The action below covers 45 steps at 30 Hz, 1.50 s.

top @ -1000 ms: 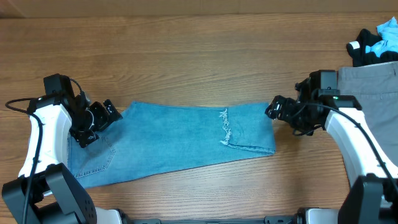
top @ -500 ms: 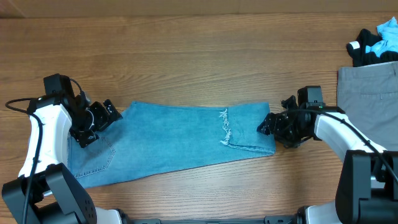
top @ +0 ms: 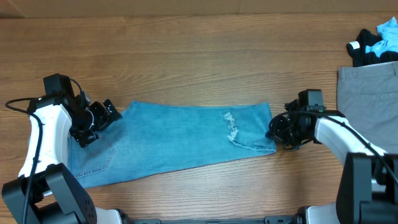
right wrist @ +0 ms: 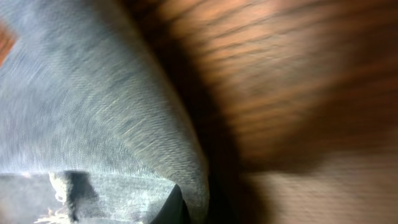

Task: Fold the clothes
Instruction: 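Release the hem and reposition the right gripper over the jeans' middle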

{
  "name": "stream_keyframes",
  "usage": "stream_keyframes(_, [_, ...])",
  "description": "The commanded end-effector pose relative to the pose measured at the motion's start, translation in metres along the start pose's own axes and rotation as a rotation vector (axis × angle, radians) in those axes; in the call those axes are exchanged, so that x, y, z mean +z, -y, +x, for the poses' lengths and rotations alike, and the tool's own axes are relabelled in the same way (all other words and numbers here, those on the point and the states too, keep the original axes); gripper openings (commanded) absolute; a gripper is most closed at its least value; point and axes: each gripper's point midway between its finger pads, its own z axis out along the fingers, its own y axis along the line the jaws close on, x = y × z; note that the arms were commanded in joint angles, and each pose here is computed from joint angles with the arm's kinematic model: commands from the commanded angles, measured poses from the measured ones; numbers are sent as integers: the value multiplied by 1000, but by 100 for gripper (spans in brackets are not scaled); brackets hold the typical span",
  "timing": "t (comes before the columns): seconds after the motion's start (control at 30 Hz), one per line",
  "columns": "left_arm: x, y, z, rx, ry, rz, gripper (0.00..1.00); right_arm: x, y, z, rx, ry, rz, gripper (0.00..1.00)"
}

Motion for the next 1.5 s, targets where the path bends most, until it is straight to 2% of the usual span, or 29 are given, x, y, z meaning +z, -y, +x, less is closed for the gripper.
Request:
stream_keyframes(0.0, [-6, 0, -6, 29, 32, -16, 100, -40, 10, -31, 31, 180, 106, 4])
stream_keyframes(0.17, [-6, 0, -6, 28, 32, -18, 100, -85, 7, -38, 43, 305, 157, 4])
stream_keyframes(0.43, [-6, -1, -4, 26, 24, -20, 100, -140, -33, -23, -63, 438, 87, 4])
stream_keyframes(0.6, [-6, -1, -4, 26, 25, -20, 100, -128, -64, 2, -142, 384, 53, 4])
stream_keyframes(0.83, [-6, -1, -2, 25, 19, -22, 100, -77, -114, 28, -207, 297, 37, 4])
stream_keyframes(1.1, [-6, -2, -2, 25, 18, -23, 100, -30, -139, 40, -266, 243, 47, 4])
stream_keyframes(1.23, [-6, -2, -2, 25, 19, -26, 100, -38, -122, 27, -240, 300, 142, 4])
stream_keyframes(1.47, [-6, -2, -3, 26, 23, -25, 100, -107, -89, -12, -144, 441, 349, 4])
